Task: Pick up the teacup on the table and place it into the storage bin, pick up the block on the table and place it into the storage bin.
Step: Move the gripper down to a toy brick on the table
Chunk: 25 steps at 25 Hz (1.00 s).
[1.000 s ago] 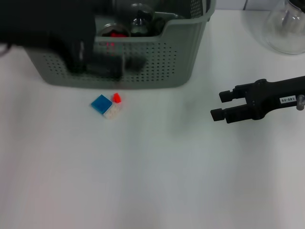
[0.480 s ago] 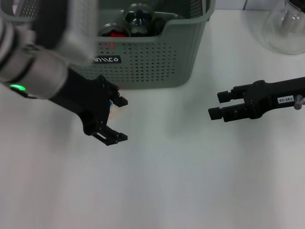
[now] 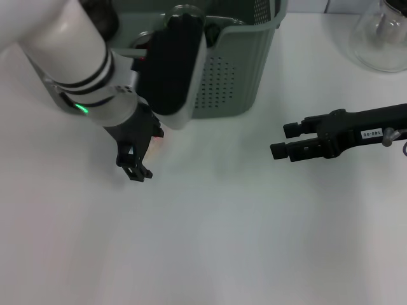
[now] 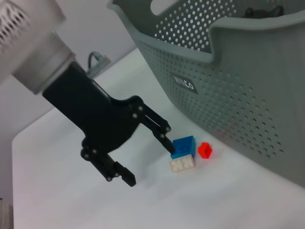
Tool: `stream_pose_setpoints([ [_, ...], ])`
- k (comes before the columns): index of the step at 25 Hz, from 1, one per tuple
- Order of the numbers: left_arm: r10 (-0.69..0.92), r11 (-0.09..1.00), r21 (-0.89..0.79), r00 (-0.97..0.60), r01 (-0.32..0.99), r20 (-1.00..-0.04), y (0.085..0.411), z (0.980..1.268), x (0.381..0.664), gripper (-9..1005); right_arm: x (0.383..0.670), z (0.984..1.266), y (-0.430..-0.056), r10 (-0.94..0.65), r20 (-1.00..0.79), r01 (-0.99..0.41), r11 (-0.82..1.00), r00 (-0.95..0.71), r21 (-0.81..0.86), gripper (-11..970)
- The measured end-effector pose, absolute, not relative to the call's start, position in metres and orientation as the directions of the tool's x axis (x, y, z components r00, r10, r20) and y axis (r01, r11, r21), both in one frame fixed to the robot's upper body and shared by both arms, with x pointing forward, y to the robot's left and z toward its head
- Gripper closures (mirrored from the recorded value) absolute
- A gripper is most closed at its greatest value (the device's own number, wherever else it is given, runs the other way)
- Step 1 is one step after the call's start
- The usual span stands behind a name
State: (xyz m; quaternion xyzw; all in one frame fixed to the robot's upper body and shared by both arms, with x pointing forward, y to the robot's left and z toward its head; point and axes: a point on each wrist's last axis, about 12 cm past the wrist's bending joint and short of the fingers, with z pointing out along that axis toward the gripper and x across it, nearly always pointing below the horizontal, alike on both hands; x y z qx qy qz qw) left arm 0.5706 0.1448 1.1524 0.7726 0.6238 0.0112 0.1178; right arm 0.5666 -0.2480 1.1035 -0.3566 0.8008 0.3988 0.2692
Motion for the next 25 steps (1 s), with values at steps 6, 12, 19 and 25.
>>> stream_pose_setpoints([
  [6,0.943,-0.318,0.234,0.332,0.919,-0.024,0.123,1.15,0.574,210,0.568,1.102,-0.245,-0.352,-0.719,-0.786,0.434,-0.599,0.441,163],
  [12,0.915,-0.402,0.219,0.4,0.889,0.054,0.11,1.144,0.579,211,0.569,1.102,-0.244,-0.352,-0.722,-0.787,0.438,-0.596,0.435,163],
  [19,0.882,-0.471,0.191,0.456,0.861,0.118,0.102,1.131,0.578,211,0.569,1.1,-0.243,-0.348,-0.721,-0.783,0.443,-0.599,0.437,163],
  [25,0.874,-0.485,0.182,0.464,0.856,0.144,0.1,1.126,0.583,210,0.569,1.097,-0.243,-0.345,-0.718,-0.779,0.448,-0.604,0.439,163],
])
